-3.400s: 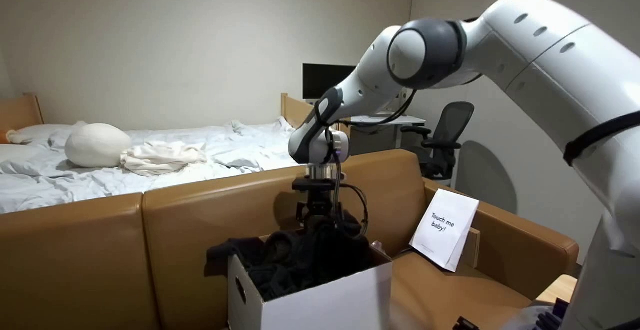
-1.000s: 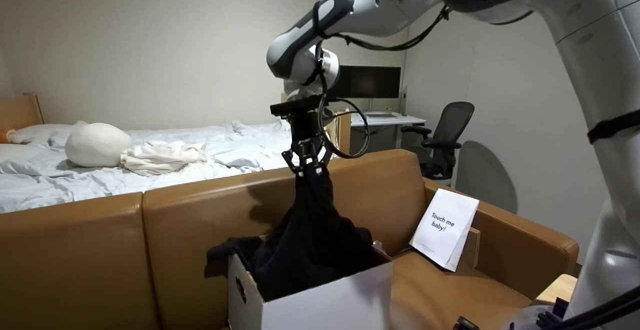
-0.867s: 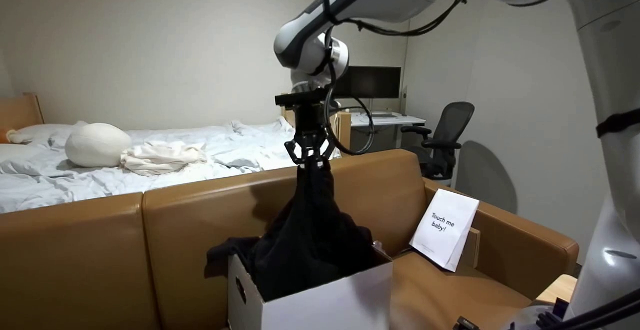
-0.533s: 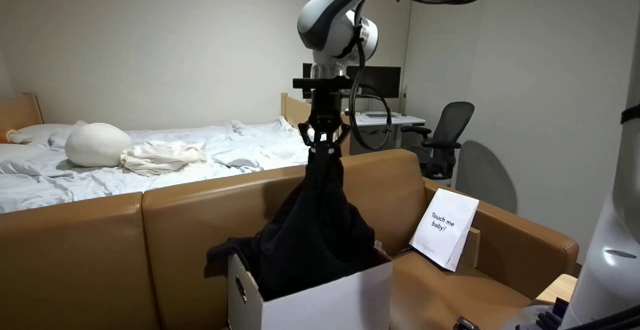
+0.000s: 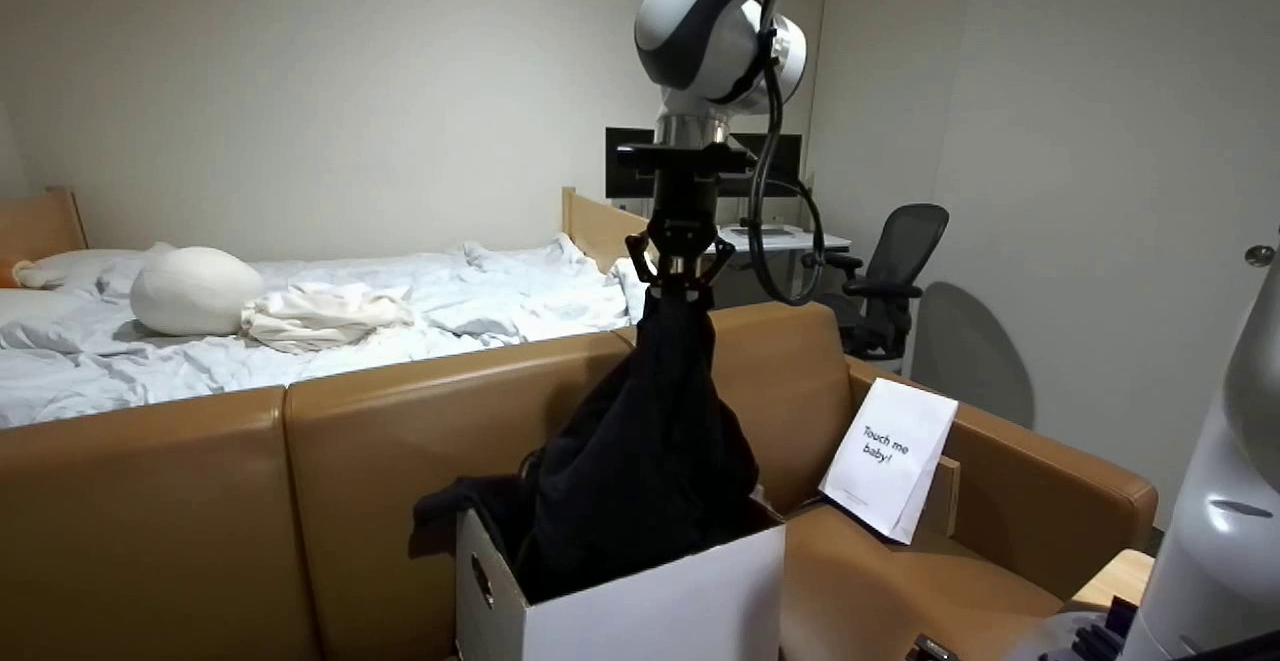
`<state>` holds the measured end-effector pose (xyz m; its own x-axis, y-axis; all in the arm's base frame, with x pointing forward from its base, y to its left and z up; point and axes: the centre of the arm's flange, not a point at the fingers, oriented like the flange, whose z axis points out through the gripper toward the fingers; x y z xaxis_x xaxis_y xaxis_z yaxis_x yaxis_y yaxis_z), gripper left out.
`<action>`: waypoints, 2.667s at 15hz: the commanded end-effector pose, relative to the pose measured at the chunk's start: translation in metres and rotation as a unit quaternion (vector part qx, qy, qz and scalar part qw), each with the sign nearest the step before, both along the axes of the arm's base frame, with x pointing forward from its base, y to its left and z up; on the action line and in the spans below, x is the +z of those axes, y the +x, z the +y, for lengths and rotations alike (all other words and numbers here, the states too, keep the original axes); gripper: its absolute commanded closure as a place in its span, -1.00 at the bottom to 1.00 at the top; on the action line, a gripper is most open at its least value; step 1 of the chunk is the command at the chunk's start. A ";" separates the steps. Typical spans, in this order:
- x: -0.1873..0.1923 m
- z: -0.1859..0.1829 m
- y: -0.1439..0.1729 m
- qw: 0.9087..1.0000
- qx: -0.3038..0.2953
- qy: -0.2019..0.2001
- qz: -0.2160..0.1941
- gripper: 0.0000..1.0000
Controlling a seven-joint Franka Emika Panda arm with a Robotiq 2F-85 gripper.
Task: Remove the black cloth from the white box and put it on the couch
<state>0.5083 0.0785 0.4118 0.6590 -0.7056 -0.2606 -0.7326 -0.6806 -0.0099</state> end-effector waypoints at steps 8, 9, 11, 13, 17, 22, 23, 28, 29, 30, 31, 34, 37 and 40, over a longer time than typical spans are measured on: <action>0.210 -0.063 -0.046 0.970 -0.055 -0.110 -0.212 0.91; 0.236 -0.076 -0.055 0.963 -0.073 -0.106 -0.237 0.91; 0.288 -0.107 -0.075 0.947 -0.079 -0.123 -0.287 0.91; 0.333 -0.147 -0.096 0.950 -0.040 -0.140 -0.277 0.91; 0.337 -0.215 -0.122 0.954 0.004 -0.184 -0.237 0.91; 0.285 -0.201 -0.084 0.959 -0.003 -0.170 -0.225 0.09; 0.265 -0.184 -0.071 0.963 0.004 -0.153 -0.223 -0.01; 0.148 -0.097 -0.037 0.982 0.035 -0.058 -0.179 -0.64; 0.125 -0.079 -0.032 0.983 0.034 -0.042 -0.173 -0.78; 0.100 -0.061 -0.027 0.984 0.021 -0.040 -0.173 -0.90; 0.076 -0.045 -0.021 0.985 0.017 -0.044 -0.168 -0.97; 0.068 -0.034 -0.030 0.970 -0.031 -0.074 -0.229 -1.00; 0.058 -0.026 -0.017 0.978 0.005 -0.062 -0.197 -1.00; 0.055 -0.024 0.001 0.979 0.006 -0.063 -0.192 -1.00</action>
<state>0.4922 0.0498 0.4717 0.6942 -0.7122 0.1039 -0.6845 -0.6979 -0.2105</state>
